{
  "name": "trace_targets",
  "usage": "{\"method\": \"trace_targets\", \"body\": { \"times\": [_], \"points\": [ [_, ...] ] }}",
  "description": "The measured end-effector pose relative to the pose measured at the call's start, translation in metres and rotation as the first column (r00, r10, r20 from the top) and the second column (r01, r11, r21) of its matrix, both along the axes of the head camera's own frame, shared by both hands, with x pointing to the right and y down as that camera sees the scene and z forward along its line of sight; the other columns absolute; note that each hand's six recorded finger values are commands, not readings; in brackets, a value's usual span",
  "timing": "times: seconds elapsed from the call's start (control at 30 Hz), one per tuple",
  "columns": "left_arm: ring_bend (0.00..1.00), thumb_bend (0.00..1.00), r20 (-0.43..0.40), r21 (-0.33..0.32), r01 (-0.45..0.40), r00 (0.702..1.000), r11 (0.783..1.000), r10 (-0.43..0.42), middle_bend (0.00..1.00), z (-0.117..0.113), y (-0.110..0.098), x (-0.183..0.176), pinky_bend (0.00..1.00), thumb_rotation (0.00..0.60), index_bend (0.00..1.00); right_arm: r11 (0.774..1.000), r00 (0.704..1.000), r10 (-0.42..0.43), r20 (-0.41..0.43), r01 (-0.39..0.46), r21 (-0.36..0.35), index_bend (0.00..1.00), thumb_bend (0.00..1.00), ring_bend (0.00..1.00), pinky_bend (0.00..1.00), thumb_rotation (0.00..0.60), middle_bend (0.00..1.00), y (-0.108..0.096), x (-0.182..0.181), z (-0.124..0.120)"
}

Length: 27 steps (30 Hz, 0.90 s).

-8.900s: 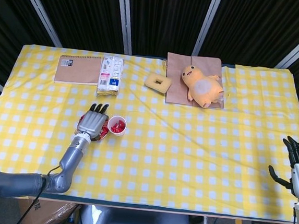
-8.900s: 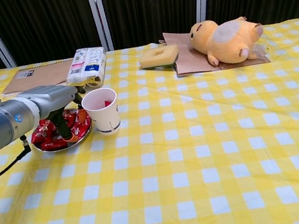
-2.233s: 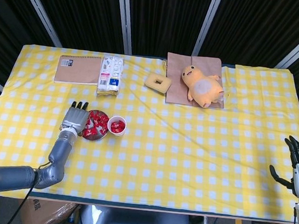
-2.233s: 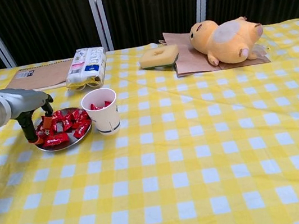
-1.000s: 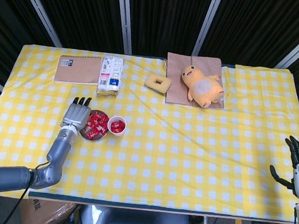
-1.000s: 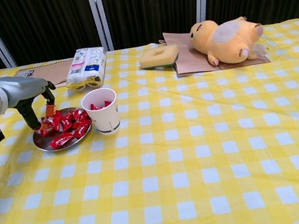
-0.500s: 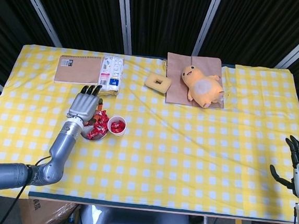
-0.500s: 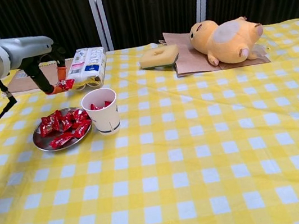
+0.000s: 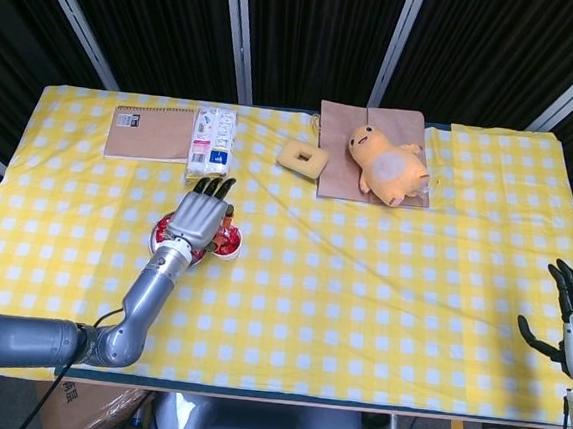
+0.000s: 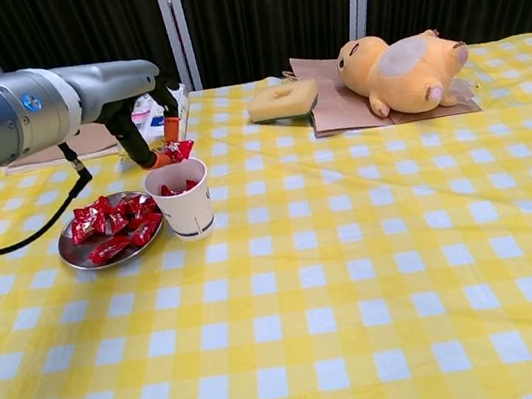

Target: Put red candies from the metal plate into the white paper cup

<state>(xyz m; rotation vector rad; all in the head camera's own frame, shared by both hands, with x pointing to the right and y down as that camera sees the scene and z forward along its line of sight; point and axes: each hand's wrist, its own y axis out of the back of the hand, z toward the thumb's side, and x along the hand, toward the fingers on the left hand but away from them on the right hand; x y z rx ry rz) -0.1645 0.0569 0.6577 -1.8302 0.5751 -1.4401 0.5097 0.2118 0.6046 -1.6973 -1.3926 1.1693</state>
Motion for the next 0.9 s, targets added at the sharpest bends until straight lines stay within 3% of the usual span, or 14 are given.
{"method": "trace_targets", "body": {
  "times": [0.57, 0.9],
  "points": [
    [0.0, 0.31, 0.018, -0.019, 0.008, 1.0, 1.0, -0.007, 0.0, 0.009, 0.006, -0.002, 0.02, 0.6, 0.47, 1.0, 1.0, -0.003, -0.004, 0.003, 0.003, 0.0, 0.41, 0.0, 0.0, 0.6, 0.0, 0.0, 0.0, -0.001],
    [0.0, 0.24, 0.054, 0.015, 0.061, 0.997, 0.998, -0.062, 0.0, 0.0, 0.0, -0.039, 0.02, 0.6, 0.46, 1.0, 1.0, -0.005, -0.003, 0.005, 0.001, 0.0, 0.41, 0.0, 0.0, 0.6, 0.0, 0.001, 0.0, 0.0]
  ]
}}
